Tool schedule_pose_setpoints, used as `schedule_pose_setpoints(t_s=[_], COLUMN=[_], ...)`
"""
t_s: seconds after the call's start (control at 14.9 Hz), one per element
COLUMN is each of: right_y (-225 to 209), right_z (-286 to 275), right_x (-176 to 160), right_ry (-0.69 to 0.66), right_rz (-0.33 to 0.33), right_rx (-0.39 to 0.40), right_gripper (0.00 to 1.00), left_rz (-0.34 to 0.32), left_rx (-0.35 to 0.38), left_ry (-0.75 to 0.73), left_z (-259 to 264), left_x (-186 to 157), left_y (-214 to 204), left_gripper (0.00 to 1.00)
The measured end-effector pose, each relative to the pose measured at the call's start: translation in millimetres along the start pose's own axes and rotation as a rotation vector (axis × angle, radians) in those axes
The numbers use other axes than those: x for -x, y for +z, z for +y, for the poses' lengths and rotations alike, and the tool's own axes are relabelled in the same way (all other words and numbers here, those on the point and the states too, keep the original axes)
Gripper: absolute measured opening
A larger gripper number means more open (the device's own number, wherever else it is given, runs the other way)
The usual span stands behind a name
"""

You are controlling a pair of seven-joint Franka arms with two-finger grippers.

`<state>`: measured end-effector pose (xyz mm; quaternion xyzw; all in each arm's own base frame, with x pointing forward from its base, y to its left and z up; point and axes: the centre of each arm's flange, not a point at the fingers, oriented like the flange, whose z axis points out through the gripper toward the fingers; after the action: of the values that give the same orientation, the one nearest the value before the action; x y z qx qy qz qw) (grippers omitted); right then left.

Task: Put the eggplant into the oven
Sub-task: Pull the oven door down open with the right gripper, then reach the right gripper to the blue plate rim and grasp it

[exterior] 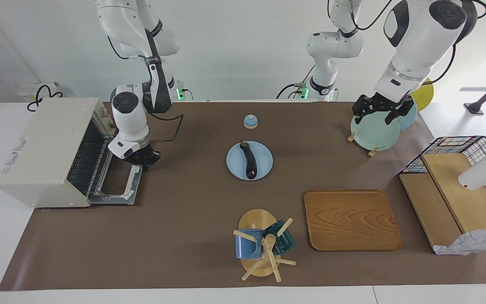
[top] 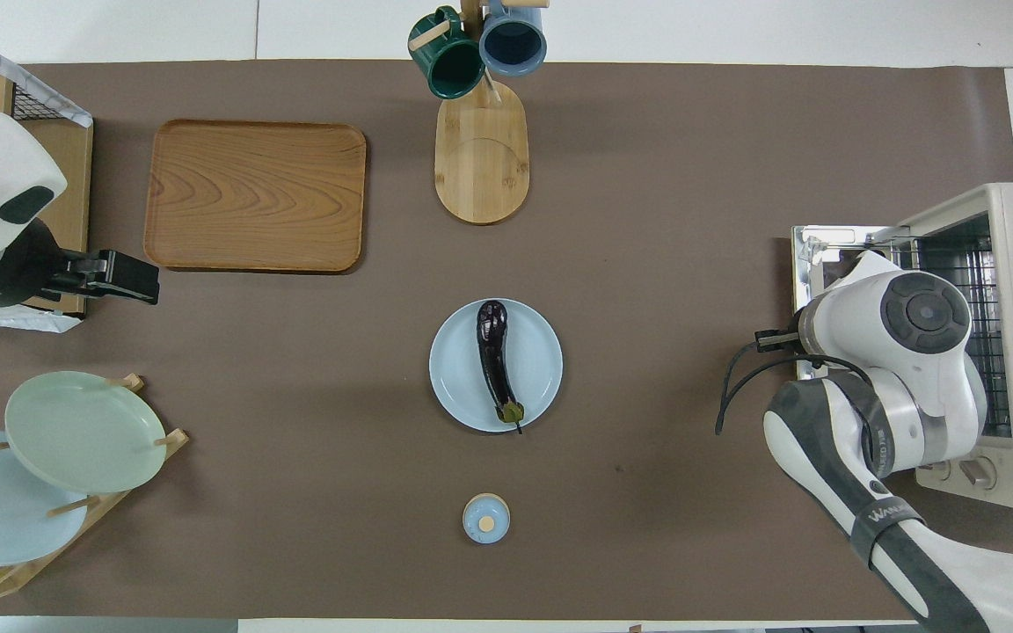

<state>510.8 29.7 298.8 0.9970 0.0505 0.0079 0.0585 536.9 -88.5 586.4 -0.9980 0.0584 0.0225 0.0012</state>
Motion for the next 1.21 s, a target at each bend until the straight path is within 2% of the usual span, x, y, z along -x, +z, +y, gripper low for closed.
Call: schedule_pose_setpoints(t_s=[0.27,0.54,0.61,0.81,0.87,0.94,1.01,1.14,1.21], right_y=[-5,-21,-26,-45,-55,-65,-76,-107,-126], right_z=[-10,-74,-89,-136,-155,-171,-184,-215,-235], right_x=[-5,-10,-10,-13,-15,-18,-22,-35,-44], right_ry=[0.077,0.085,0.106,0.111,0.095,0.082,0.065,0.057,0.074], right_rz=[0.038,0.085,0.094,0.131,0.15,0.155,0.143,0.103,0.086], right_rx=[-0.033,-0.056,-0.061,-0.081,-0.089,-0.092,-0.085,-0.08,-0.086], right_gripper=[0.01,0.01,0.06,0.38,0.43,0.43,0.48,0.67,0.67], left_rz=[0.002,0.009,0.009,0.009,0.009,0.009,0.009,0.009,0.009], left_rx=[0.01,0.012,0.012,0.014,0.014,0.014,0.014,0.014,0.014], left_ry=[-0.002,-0.003,-0.003,-0.002,-0.002,-0.002,-0.003,-0.004,-0.004], left_z=[1,0,0,1,1,1,1,0,0], left_x=[0,-1,-1,-1,-1,-1,-1,-1,-1], left_y=[0,-2,-2,-2,-2,-2,-2,-2,-2], left_gripper=[1.0,1.0,1.0,1.0,1.0,1.0,1.0,1.0,1.0])
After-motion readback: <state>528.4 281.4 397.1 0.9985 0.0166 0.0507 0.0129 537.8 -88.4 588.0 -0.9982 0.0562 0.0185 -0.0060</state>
